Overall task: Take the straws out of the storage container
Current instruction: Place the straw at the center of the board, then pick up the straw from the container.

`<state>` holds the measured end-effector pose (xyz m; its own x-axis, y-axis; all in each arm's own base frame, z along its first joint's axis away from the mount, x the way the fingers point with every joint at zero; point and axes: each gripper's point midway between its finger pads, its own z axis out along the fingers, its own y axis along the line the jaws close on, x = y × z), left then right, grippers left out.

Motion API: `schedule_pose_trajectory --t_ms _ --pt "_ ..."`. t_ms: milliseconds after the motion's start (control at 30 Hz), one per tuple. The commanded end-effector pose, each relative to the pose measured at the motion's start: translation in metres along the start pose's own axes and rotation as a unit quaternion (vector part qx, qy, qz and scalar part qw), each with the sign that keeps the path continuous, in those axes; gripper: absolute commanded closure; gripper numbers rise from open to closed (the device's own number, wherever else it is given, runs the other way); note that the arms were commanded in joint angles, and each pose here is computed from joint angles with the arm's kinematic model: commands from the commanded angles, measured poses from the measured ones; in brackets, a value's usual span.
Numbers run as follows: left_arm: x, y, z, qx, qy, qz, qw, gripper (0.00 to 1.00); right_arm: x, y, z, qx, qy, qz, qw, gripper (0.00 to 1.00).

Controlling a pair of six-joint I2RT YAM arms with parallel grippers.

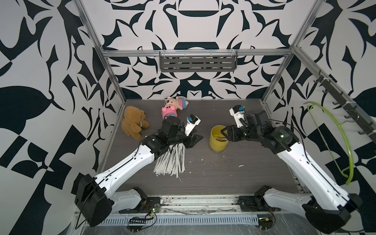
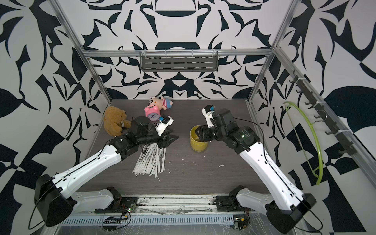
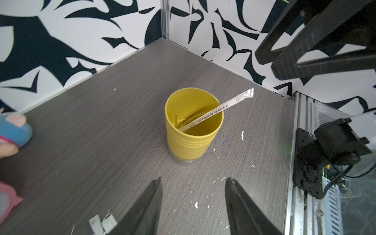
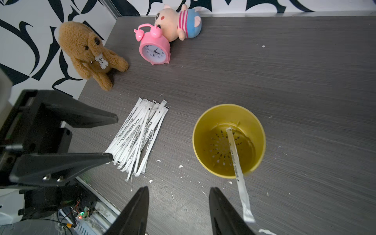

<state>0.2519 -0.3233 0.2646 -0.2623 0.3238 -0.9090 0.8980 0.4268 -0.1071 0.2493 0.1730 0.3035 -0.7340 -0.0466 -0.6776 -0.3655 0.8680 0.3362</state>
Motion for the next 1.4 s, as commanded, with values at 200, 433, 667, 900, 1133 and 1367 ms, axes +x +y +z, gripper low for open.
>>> schedule_pose_trajectory --t_ms 200,433,667,900,1133,1367 --pt "-0.020 -0.034 0.058 0.116 -0.011 0.092 0.989 0.44 0.036 -0.026 -0.024 0.044 0.013 -0.002 0.999 0.47" --pt "-0.018 -0.044 0.091 0.166 -0.002 0.116 0.979 0.45 0.059 -0.049 -0.035 0.089 0.019 0.027 0.995 0.27" --pt "-0.003 -0.048 0.119 0.208 0.019 0.137 0.968 0.47 0.065 -0.057 -0.032 0.096 0.001 0.035 0.995 0.27" --pt "0.001 -0.057 0.138 0.232 0.024 0.168 0.958 0.49 0.062 -0.064 -0.027 0.103 -0.041 0.044 0.993 0.29" --pt "0.015 -0.050 0.156 0.233 0.051 0.186 0.953 0.56 0.053 -0.063 -0.033 0.100 -0.071 0.037 0.992 0.30" --pt "0.021 -0.060 0.162 0.252 0.070 0.207 0.943 0.58 0.054 -0.064 -0.030 0.104 -0.066 0.035 0.992 0.30"
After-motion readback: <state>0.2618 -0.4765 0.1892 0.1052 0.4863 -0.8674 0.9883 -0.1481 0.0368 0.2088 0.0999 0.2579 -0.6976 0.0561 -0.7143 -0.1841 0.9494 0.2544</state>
